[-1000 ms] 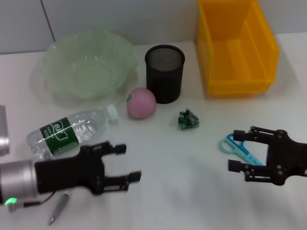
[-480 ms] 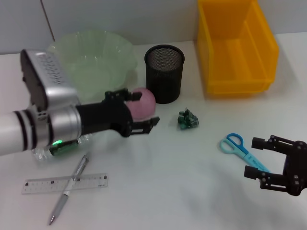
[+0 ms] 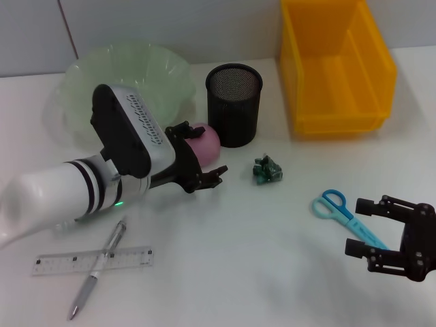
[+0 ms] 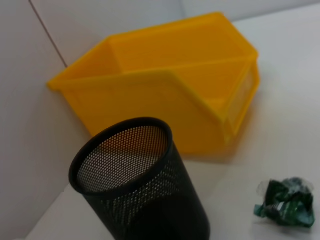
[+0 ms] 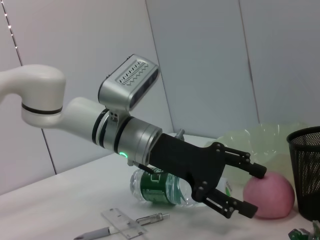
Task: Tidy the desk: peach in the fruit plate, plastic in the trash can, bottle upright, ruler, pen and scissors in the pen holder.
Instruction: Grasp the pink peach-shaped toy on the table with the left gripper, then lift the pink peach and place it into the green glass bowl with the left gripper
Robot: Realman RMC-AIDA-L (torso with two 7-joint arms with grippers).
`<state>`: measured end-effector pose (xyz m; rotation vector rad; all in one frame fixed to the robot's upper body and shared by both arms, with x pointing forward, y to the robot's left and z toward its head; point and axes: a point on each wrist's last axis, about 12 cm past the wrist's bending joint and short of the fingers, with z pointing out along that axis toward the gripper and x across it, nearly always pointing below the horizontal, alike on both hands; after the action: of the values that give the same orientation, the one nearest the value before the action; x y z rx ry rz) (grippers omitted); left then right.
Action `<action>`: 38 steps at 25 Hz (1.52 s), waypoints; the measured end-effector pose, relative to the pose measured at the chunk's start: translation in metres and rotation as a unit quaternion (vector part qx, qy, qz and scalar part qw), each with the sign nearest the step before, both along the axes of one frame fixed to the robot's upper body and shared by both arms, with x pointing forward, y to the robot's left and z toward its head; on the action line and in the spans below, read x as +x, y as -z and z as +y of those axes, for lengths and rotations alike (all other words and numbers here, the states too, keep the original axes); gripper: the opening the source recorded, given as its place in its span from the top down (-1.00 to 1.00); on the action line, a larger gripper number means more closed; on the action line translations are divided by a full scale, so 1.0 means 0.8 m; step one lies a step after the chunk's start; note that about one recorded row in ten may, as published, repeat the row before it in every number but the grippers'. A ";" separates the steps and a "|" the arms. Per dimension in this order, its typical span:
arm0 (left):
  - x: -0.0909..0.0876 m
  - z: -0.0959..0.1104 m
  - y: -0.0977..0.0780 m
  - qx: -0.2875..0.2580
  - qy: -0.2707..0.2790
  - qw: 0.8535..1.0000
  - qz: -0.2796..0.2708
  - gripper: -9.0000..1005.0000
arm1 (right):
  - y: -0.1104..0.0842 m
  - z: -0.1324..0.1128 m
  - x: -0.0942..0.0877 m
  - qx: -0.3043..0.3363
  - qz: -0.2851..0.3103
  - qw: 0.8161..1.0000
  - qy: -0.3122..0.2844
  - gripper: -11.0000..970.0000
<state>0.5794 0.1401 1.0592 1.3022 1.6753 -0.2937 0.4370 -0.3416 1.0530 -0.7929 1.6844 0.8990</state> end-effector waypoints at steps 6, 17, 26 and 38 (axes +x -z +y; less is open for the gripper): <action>-0.001 -0.004 0.003 0.015 -0.017 1.000 -0.016 -0.64 | -0.001 0.001 -0.001 0.004 0.001 1.000 -0.004 -0.63; 0.000 -0.006 0.007 0.041 -0.041 0.998 -0.039 -0.46 | -0.001 0.002 0.000 0.005 0.003 1.000 -0.007 -0.63; 0.003 -0.007 0.007 0.048 -0.056 0.996 -0.050 0.03 | 0.002 0.004 0.001 0.007 0.007 1.000 -0.007 -0.63; -0.003 -0.015 0.003 0.044 -0.045 0.996 -0.057 0.47 | 0.003 0.004 0.000 0.008 0.008 1.000 -0.002 -0.63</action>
<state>0.5773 0.1283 1.0570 1.2789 1.6592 -0.0918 0.4368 -0.3385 1.0509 -0.7811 1.6881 0.9234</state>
